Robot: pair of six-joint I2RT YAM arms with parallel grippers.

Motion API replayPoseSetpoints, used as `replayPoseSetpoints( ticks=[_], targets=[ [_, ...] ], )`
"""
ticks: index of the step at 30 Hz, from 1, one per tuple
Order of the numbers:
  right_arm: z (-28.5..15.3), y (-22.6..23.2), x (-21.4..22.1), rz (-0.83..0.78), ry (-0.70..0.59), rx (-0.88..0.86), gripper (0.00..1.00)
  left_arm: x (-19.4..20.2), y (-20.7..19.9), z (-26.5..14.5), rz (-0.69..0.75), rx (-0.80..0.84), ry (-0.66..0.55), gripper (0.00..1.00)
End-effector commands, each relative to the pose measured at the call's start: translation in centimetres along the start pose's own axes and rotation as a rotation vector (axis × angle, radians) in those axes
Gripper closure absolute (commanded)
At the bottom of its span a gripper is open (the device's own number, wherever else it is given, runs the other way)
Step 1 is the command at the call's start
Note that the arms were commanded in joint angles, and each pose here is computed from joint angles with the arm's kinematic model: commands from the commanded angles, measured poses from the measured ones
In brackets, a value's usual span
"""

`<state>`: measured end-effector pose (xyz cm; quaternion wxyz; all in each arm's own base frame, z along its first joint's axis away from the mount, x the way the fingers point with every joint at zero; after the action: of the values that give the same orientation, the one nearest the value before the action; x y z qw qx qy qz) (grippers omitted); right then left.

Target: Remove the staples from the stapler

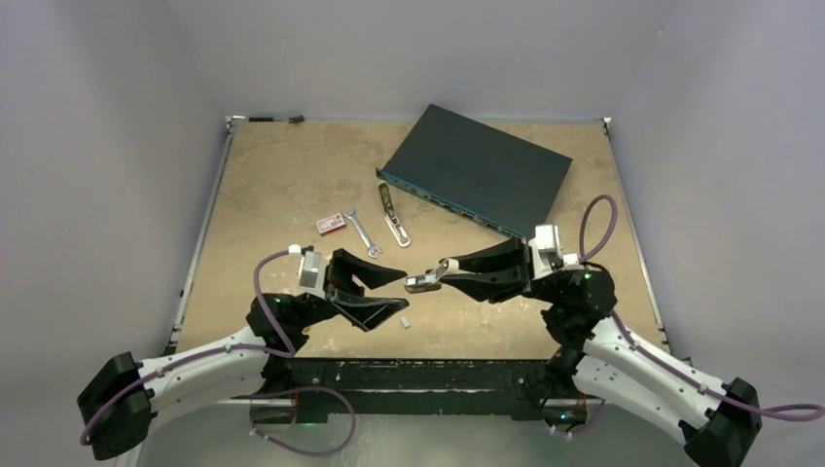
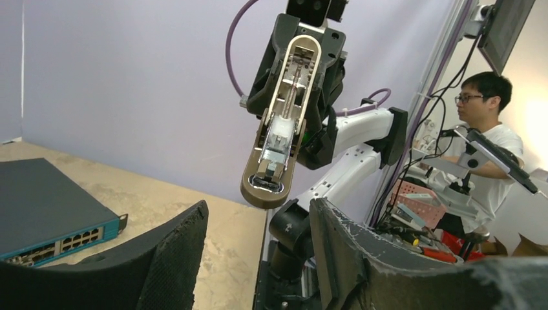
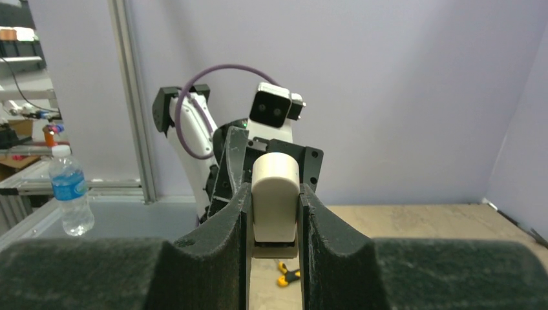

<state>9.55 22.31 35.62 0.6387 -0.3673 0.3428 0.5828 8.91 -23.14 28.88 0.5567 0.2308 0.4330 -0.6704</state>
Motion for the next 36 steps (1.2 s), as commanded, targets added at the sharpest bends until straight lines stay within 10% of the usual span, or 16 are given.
replayPoseSetpoints(
  ticks=[1,36],
  targets=[
    [0.3,-0.5,-0.5,-0.069,0.074,0.014,1.00,0.0,0.1,0.1,0.018,-0.010,0.010,0.41],
    [-5.7,-6.6,13.4,0.359,1.054,0.524,1.00,-7.2,1.2,-4.6,0.377,-0.470,0.057,0.34]
  ],
)
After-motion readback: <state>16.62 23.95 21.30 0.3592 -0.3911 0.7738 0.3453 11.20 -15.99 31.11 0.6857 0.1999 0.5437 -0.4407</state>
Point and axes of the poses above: each gripper's point midway between its finger pads, its own z axis out along the fingers, its own y axis along the line the jaws close on, x = y × z, the point moved 5 cm from there along -z, back along the fingers, and after that the axes turned 4 degrees about -z, right-handed, at the moved point
